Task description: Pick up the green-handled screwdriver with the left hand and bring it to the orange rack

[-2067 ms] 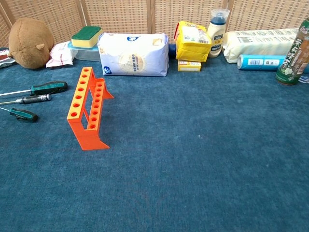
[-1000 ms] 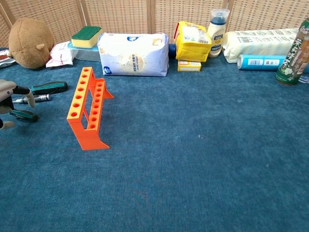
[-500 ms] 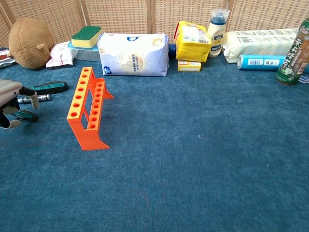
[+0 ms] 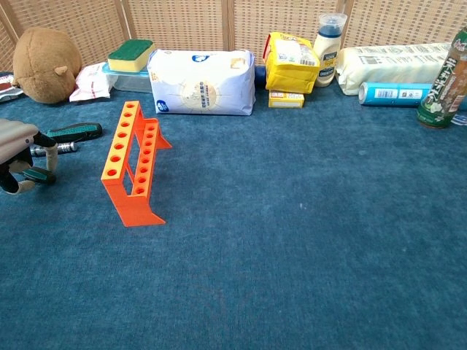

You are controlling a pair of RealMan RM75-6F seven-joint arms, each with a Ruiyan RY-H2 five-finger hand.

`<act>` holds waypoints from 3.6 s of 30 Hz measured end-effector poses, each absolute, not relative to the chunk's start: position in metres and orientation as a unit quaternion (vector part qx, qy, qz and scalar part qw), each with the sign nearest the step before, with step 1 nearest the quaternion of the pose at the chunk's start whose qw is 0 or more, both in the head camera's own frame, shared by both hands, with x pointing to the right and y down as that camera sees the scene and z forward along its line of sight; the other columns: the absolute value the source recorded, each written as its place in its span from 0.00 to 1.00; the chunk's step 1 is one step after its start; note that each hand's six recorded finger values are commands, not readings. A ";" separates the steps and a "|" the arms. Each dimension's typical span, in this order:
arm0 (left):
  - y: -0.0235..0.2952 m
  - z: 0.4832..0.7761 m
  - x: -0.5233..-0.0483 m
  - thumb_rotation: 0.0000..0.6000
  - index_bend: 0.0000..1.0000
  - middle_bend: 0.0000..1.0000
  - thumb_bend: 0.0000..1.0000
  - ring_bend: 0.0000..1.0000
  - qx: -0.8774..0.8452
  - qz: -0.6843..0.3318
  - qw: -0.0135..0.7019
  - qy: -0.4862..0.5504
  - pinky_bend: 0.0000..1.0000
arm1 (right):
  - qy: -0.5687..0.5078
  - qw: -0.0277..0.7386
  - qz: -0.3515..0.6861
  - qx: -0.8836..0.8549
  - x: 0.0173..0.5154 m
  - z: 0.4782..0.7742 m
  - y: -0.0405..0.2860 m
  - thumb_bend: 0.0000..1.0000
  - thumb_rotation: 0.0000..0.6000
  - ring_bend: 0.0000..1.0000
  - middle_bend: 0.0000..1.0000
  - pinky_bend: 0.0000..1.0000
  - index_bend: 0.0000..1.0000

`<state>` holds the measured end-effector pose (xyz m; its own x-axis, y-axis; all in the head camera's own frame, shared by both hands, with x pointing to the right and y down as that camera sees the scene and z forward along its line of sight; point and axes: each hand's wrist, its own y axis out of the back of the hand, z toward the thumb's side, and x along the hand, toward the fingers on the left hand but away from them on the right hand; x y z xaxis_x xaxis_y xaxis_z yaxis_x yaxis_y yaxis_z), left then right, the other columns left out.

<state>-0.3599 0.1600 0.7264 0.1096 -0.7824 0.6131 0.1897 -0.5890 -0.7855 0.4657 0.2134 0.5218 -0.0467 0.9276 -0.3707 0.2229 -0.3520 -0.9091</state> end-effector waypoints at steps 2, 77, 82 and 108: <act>0.161 0.727 -0.359 1.00 0.51 1.00 0.31 1.00 -0.634 -0.627 0.389 0.231 1.00 | -0.470 0.320 0.550 -0.612 0.466 0.522 0.213 0.00 1.00 0.00 0.00 0.00 0.11; 0.165 0.528 -0.368 1.00 0.58 1.00 0.38 1.00 -0.780 -0.507 0.223 0.291 1.00 | -0.463 0.320 0.553 -0.614 0.459 0.526 0.215 0.00 1.00 0.00 0.00 0.00 0.11; 0.164 0.525 -0.360 1.00 0.58 1.00 0.38 1.00 -0.804 -0.494 0.180 0.277 1.00 | -0.464 0.320 0.553 -0.614 0.460 0.526 0.215 0.00 1.00 0.00 0.00 0.00 0.11; 0.138 0.514 -0.333 1.00 0.58 1.00 0.38 1.00 -0.871 -0.423 0.052 0.246 1.00 | -0.468 0.320 0.551 -0.612 0.462 0.524 0.214 0.00 1.00 0.00 0.00 0.00 0.11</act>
<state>-0.3330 0.1380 0.5139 0.5220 -0.4723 0.7102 -0.3841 -0.8736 -0.2987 0.4618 0.2142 0.5235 -0.0456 0.9255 -0.3760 0.2206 -0.3578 -0.9074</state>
